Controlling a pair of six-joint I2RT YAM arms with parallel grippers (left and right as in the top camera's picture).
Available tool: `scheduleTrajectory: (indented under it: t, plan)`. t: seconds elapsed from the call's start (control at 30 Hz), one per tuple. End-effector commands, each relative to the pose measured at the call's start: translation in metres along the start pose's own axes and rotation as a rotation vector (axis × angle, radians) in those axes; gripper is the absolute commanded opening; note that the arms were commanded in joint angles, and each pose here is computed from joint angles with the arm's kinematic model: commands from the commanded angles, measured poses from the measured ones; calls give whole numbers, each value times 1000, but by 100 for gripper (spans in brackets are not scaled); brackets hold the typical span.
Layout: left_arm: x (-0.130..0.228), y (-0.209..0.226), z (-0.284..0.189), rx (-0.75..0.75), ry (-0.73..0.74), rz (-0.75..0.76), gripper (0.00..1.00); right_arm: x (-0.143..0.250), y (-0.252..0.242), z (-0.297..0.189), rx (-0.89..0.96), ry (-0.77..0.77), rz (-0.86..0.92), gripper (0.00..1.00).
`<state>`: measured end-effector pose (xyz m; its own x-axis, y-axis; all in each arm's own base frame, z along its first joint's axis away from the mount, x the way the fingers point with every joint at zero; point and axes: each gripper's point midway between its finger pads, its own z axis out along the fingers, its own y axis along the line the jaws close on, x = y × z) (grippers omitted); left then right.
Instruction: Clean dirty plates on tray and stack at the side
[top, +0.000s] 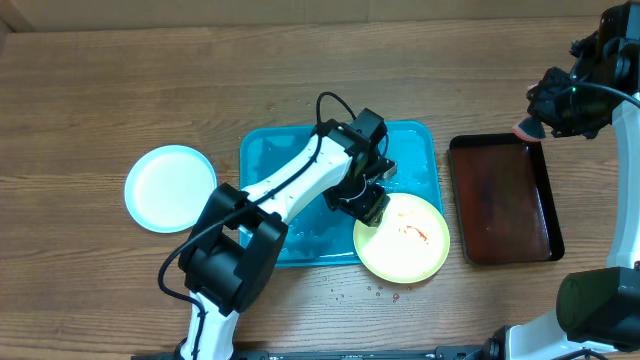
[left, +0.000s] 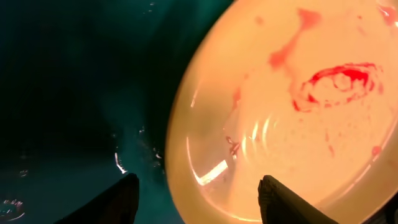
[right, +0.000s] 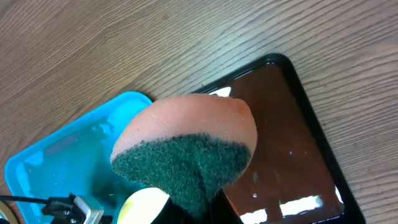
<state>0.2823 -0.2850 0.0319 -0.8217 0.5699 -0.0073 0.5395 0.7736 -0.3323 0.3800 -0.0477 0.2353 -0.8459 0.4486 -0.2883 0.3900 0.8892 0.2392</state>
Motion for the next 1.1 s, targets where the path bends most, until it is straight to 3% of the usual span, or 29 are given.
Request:
scheduleTrajectory:
  t: [0.0, 0.13, 0.37, 0.53, 0.77, 0.9, 1.07]
  plan:
    - [-5, 12, 5, -55, 5, -53, 58, -2, -2, -2, 7, -12, 1, 4]
    - [-6, 12, 8, -62, 4, -47, 50, -2, -1, -2, 5, -14, 0, 4]
    - [-3, 14, 18, -63, 32, -51, 46, -5, -1, -2, 2, -25, -1, 4]
    - [-3, 14, 18, -63, 29, -49, 33, -5, -1, -2, 3, -24, -1, 4]
    - [-7, 16, 10, -59, 25, -66, 4, -5, -1, -2, 3, -24, -1, 4]
    - [-8, 26, 0, -62, 17, -114, 4, -5, 0, -2, 0, -24, -2, 4]
    - [-10, 70, -19, -119, -11, -231, 4, 0, 15, -1, -55, -4, -20, 4]
